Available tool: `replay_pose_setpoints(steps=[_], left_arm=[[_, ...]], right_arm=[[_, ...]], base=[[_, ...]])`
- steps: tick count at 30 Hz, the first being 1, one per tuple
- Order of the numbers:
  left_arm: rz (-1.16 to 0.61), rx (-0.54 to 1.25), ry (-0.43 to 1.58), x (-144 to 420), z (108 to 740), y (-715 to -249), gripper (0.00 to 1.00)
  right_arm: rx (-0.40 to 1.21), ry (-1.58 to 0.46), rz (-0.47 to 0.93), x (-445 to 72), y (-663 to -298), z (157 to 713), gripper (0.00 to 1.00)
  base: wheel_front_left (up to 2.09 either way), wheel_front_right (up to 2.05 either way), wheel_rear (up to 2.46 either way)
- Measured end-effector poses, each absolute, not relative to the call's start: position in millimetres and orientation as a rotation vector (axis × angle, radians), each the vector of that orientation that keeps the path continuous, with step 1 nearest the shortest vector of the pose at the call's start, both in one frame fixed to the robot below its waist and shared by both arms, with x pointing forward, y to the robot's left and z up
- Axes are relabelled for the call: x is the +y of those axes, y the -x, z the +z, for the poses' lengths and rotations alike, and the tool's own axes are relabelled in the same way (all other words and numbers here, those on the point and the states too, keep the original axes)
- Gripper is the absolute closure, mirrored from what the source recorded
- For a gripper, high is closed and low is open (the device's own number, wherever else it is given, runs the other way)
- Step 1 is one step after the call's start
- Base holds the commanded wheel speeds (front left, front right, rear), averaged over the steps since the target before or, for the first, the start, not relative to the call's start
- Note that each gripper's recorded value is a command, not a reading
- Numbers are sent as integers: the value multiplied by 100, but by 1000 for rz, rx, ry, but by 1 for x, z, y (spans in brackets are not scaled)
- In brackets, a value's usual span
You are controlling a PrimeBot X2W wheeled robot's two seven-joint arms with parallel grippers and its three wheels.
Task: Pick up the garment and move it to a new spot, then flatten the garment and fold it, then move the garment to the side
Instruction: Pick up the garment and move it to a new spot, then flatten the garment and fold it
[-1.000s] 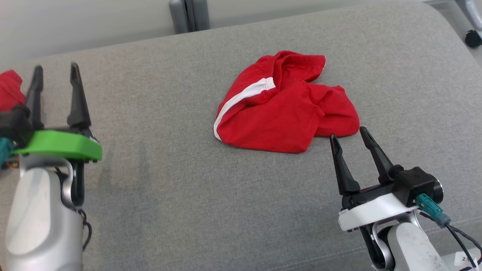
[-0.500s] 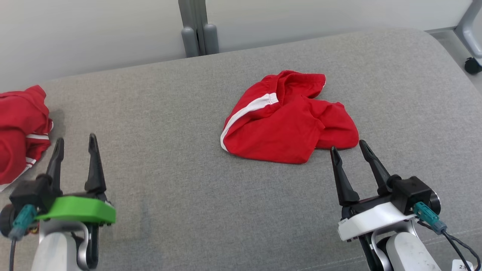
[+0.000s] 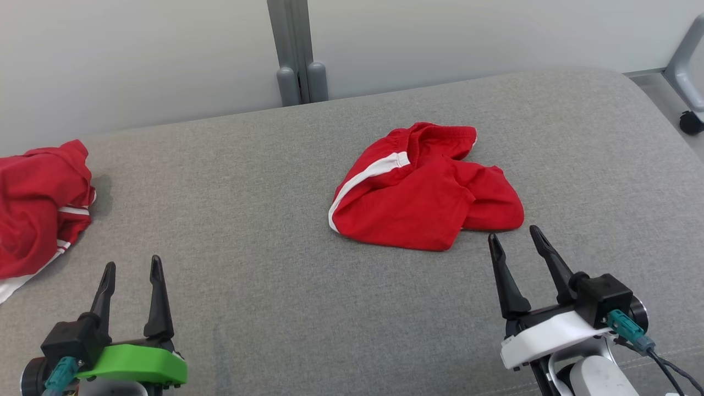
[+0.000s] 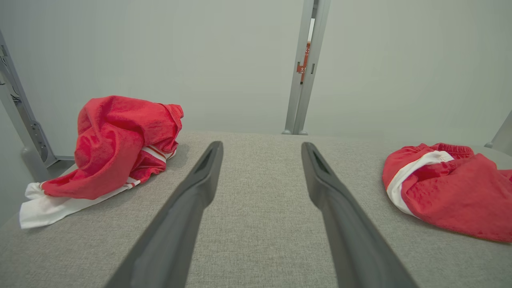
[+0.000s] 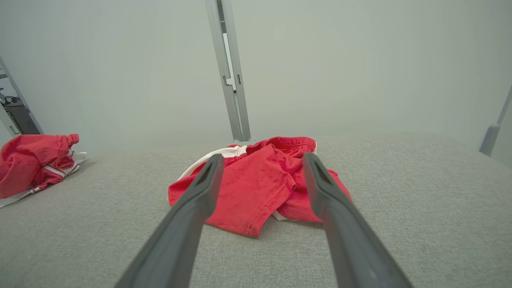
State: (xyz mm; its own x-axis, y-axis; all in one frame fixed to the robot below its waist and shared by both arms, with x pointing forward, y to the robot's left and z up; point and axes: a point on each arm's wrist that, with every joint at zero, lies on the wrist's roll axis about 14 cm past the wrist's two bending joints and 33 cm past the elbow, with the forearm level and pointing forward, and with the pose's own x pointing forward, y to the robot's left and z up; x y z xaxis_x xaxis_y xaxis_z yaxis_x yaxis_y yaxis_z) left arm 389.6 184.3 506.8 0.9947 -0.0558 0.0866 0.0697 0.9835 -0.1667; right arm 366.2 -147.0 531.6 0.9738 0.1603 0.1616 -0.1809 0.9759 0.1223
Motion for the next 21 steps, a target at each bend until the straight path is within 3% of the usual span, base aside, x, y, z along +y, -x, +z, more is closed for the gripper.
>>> replay_pose_setpoints(steps=[21], left_arm=[[-38,-63,156,190,500,-378,0]], right_arm=[[-129,-139,174,-146,-361,524,0]], base=[[0,0,0]])
